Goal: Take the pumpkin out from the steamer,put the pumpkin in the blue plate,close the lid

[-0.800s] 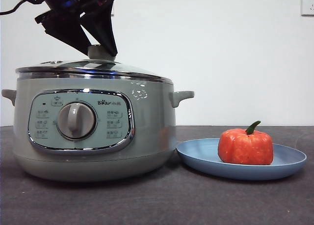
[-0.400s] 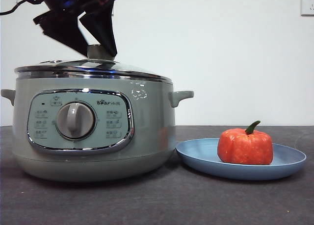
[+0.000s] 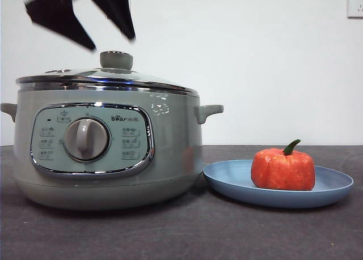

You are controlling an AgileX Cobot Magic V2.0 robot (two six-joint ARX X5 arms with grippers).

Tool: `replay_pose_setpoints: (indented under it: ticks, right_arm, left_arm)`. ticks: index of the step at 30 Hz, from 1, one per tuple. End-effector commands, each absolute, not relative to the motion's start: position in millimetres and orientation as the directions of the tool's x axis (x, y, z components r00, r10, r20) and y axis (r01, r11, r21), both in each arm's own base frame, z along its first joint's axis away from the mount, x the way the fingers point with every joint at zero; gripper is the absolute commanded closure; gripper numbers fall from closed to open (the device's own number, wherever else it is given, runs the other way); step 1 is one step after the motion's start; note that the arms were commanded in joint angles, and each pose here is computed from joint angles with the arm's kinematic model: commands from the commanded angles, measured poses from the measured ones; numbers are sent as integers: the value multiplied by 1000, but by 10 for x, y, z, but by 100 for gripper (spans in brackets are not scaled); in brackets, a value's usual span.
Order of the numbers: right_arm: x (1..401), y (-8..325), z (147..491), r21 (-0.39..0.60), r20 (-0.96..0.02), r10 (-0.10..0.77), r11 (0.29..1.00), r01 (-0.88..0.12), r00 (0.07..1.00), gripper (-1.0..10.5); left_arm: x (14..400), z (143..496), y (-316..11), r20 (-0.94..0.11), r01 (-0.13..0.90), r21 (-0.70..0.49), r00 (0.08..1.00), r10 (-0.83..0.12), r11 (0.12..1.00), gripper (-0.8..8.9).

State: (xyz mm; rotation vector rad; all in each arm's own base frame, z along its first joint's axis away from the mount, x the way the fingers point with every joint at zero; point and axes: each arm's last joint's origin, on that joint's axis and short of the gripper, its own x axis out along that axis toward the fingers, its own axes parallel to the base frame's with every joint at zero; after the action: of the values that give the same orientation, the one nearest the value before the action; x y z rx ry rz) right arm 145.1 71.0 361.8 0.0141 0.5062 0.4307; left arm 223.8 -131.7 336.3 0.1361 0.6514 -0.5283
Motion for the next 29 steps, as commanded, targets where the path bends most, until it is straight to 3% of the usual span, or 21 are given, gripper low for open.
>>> replay_pose_setpoints:
  ticks: [1, 5, 10, 11, 14, 18, 23, 26, 29]
  right_arm:
    - [1431, 703, 3611, 127, -459, 407, 910, -395, 790, 385]
    - [1397, 686, 3631, 125, -445, 410, 909, -398, 796, 521]
    - [1337, 658, 3669, 109, -418, 416, 906, -410, 808, 825]
    - [1325, 652, 3676, 108, -413, 417, 905, -411, 810, 861]
    - [1279, 633, 3689, 109, -393, 422, 903, -415, 817, 960]
    - [1192, 621, 3605, 110, -316, 441, 897, -429, 840, 959]
    - [1085, 593, 3315, 100, -222, 402, 916, -389, 888, 959]
    - [1039, 582, 3142, 152, -178, 403, 913, -380, 898, 958]
    - [1032, 573, 3085, 206, -202, 390, 914, -351, 898, 946]
  left_arm:
    - [2079, 3496, -1232, -566, 502, -62, 694, -445, 862, 375]
    - [1821, 3705, -1081, -495, 507, -62, 732, -468, 860, 394]
    - [1541, 3852, -914, -445, 508, -53, 759, -476, 860, 804]
    - [1506, 3865, -893, -440, 511, -46, 761, -477, 858, 834]
    - [1418, 3876, -833, -426, 504, 0, 781, -456, 864, 822]
    - [1308, 3750, -752, -397, 467, 24, 816, -420, 884, 822]
    - [1161, 3432, -665, -330, 463, 22, 840, -430, 886, 822]
    - [1076, 3262, -612, -288, 455, 22, 856, -430, 890, 822]
    - [1043, 3204, -592, -309, 454, 19, 850, -426, 891, 822]
